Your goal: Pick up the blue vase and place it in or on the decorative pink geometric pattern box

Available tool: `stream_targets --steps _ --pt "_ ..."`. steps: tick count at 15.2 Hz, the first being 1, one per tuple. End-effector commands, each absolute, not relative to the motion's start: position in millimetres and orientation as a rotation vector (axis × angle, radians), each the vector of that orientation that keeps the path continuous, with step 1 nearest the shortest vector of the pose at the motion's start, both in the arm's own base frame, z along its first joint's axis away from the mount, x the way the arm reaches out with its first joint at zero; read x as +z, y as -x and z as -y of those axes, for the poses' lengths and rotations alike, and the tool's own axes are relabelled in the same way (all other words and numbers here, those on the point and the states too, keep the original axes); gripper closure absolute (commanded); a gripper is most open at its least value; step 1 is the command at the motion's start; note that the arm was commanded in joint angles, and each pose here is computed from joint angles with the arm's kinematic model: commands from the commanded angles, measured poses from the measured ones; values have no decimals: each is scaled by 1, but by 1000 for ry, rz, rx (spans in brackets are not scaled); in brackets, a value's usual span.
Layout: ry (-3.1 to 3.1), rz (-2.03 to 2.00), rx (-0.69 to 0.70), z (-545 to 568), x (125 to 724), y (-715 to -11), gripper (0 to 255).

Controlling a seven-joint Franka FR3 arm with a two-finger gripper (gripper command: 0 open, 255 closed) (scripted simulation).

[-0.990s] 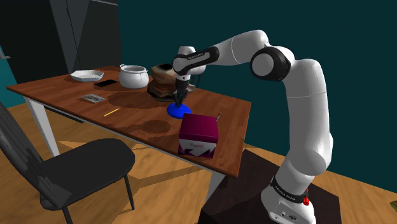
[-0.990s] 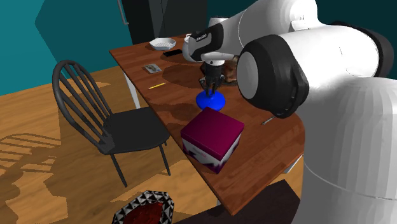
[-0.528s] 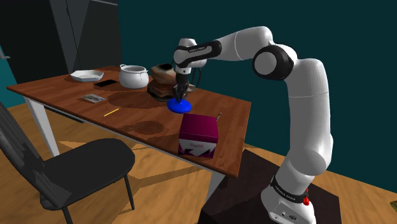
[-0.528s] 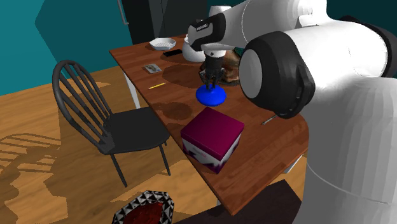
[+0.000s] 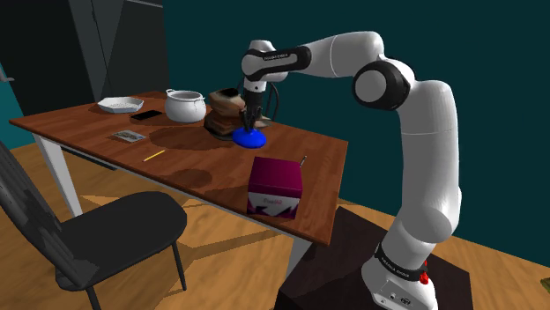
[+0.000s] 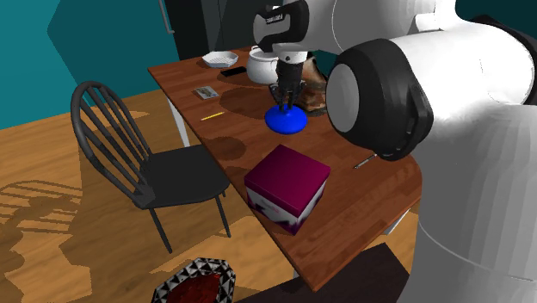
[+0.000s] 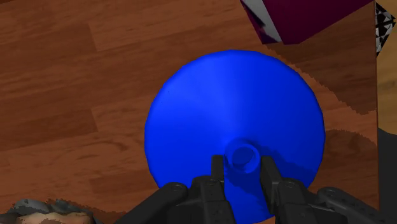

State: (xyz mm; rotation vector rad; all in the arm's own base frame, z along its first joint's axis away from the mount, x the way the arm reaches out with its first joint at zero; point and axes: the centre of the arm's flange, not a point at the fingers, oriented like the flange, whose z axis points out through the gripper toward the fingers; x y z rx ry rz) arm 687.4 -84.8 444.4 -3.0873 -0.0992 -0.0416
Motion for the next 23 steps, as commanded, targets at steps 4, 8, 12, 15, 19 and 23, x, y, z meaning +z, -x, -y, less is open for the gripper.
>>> stream_targets --steps 4,8,12,15,19,23 --pt "3087 99 -41 85 471 -687 255" --pt "3087 99 -41 85 492 -687 255" --pt "3087 99 -41 85 512 -687 255" --pt "3087 99 -41 71 520 -650 255" --pt "3087 99 -41 52 530 -602 255" --pt "3087 99 -41 34 540 -554 255"
